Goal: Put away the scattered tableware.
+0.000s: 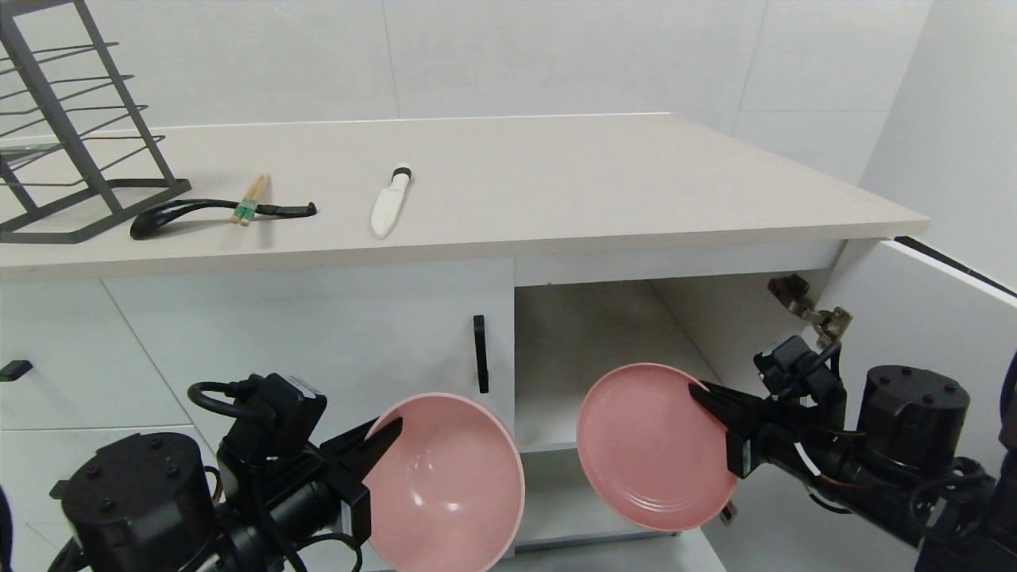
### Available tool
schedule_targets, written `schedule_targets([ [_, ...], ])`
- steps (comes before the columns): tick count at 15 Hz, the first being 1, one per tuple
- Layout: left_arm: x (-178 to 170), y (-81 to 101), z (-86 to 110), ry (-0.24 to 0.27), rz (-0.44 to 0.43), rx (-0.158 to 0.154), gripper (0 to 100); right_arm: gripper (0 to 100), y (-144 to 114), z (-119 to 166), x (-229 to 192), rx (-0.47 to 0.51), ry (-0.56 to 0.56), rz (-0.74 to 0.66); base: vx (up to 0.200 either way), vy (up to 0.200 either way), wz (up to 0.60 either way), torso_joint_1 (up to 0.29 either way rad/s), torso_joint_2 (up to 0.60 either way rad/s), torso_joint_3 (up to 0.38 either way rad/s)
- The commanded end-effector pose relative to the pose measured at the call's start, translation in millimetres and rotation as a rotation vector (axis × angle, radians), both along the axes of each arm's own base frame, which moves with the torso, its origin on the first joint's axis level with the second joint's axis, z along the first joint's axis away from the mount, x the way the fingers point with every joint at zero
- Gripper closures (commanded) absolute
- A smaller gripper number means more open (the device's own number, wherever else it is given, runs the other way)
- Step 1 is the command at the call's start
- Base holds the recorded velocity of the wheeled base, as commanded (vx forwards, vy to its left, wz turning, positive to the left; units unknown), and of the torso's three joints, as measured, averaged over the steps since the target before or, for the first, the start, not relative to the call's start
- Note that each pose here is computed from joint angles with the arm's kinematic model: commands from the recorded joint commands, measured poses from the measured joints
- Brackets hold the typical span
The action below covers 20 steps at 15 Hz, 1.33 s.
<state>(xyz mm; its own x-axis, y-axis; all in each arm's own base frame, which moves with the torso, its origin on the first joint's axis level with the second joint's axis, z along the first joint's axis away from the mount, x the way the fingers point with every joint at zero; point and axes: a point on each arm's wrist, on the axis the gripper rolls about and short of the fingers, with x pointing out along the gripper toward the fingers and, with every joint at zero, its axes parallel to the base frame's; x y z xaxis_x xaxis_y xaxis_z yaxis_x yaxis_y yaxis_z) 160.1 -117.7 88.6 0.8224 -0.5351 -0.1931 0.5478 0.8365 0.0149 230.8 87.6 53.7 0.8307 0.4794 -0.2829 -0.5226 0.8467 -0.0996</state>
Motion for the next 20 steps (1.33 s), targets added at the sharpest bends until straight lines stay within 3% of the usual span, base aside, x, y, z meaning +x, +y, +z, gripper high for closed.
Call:
schedule_targets([
  [1,1.1,-0.8,-2.9,0.011,0.003,0.009,100,100,-1.7,-6.4,-3.9,-0.012,0.035,-0.001,0.000,0.000,0.00,0.000,0.00,0.000],
  [10,1.9,-0.6,-4.1,0.016,0.006,0.013,100,100,-5.4,-18.7,8.5,-0.008,0.074,-0.084,0.000,0.000,0.00,0.000,0.00,0.000],
  [14,3.9,-0.6,-8.1,0.032,0.012,0.025,100,100,6.6,-14.3,54.3,0.091,-0.022,-0.120,0.000,0.000,0.00,0.000,0.00,0.000],
  [17,3.0,-0.3,-6.0,0.023,0.010,0.018,100,100,7.3,-26.3,58.0,0.087,0.013,-0.127,0.000,0.000,0.00,0.000,0.00,0.000],
  [20,1.5,-0.7,-3.5,0.013,0.004,0.011,100,100,17.3,-20.4,72.9,0.145,-0.028,-0.116,0.000,0.000,0.00,0.000,0.00,0.000],
])
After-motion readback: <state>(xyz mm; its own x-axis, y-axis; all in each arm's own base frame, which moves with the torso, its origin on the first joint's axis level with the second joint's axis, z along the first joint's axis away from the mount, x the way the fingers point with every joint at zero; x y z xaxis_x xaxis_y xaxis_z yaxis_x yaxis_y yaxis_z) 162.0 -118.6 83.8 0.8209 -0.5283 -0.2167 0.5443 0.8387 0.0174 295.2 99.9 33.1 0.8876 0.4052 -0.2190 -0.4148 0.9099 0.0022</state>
